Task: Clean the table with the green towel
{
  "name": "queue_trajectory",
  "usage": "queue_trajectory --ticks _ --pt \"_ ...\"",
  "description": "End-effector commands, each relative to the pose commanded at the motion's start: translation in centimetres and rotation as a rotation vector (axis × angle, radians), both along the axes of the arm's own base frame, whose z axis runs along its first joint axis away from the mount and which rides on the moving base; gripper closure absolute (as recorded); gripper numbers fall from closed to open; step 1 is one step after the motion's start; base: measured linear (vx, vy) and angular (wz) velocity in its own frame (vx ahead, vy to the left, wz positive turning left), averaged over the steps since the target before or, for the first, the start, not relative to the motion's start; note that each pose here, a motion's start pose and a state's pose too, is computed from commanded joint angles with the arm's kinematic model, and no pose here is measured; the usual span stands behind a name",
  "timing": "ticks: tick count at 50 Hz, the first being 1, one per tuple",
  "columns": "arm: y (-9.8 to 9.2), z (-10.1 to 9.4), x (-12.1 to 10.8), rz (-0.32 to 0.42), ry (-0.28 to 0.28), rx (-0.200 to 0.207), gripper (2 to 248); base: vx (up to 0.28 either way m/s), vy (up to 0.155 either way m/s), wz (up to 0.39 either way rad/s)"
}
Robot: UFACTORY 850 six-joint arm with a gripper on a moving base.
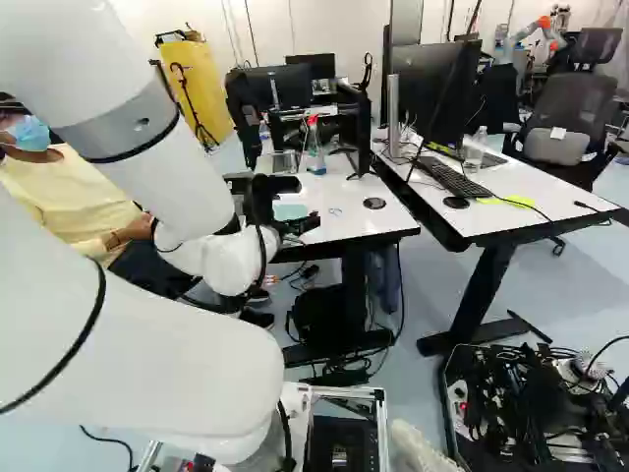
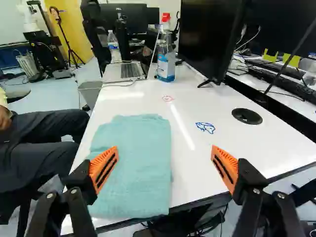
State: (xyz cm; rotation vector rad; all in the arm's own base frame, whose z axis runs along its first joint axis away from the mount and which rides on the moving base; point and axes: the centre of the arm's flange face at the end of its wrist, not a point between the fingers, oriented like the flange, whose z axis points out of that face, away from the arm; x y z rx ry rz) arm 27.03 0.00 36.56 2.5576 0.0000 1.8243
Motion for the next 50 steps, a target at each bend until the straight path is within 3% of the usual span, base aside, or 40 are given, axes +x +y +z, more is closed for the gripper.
queue_trajectory --ticks 30,50 --pt "1.6 2.0 2.4 0.054 -0.044 0.001 3 0.0 0.0 0.0" --pt "2.5 2.0 4.1 0.081 0.016 -0.001 3 0.0 0.0 0.0"
